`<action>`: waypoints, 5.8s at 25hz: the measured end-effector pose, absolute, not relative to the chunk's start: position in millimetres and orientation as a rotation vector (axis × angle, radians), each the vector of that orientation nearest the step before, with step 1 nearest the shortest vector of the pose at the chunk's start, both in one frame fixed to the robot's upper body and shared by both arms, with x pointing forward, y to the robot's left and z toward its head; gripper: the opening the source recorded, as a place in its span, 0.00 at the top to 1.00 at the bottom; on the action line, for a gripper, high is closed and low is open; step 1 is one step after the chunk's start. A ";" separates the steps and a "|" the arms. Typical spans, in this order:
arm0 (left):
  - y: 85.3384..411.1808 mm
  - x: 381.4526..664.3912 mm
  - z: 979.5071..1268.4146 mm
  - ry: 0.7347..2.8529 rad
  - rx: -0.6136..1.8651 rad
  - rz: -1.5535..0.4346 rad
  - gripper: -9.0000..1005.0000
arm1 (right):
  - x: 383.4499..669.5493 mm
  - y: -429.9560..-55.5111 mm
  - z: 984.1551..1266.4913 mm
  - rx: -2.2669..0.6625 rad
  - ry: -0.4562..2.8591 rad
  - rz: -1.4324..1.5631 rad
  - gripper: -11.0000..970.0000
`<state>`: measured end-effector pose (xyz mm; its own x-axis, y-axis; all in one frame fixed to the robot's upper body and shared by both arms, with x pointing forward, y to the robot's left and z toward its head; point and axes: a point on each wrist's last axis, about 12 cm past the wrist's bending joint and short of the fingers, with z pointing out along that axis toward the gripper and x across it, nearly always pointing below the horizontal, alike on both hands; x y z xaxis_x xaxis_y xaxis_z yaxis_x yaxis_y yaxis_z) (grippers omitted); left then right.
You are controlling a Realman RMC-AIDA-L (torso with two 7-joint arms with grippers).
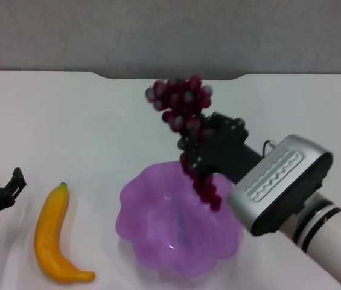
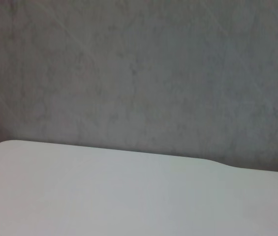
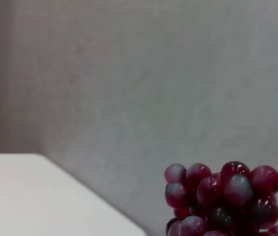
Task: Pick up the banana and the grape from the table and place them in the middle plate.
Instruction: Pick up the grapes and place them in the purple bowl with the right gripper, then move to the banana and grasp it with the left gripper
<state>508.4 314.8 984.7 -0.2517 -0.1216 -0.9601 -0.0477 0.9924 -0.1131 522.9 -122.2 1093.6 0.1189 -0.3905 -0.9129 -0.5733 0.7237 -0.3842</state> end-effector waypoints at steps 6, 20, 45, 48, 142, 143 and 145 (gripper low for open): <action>313.0 510.9 985.7 1.825 -0.118 -0.073 0.11 | 514.2 -121.4 1072.7 -0.870 1.504 0.160 0.63; 313.3 511.8 986.1 1.824 -0.121 -0.072 0.11 | 508.9 -143.3 1025.2 -0.920 1.655 0.155 0.63; 311.6 515.6 988.5 1.814 -0.117 -0.077 0.12 | 513.2 -153.5 1013.5 -0.912 1.617 0.180 0.46; 311.3 516.0 988.7 1.814 -0.116 -0.078 0.12 | 515.1 -158.7 1016.3 -0.862 1.587 0.183 0.34; 288.8 536.3 1128.0 2.299 0.176 -0.049 0.12 | 538.6 -265.3 991.0 -0.466 1.822 0.047 0.12; 288.8 537.4 1132.5 2.328 0.163 -0.047 0.12 | 538.7 -265.6 990.9 -0.465 1.824 0.046 0.12; 288.5 539.7 1142.0 2.378 0.152 -0.013 0.12 | 538.7 -266.2 990.7 -0.463 1.826 0.044 0.12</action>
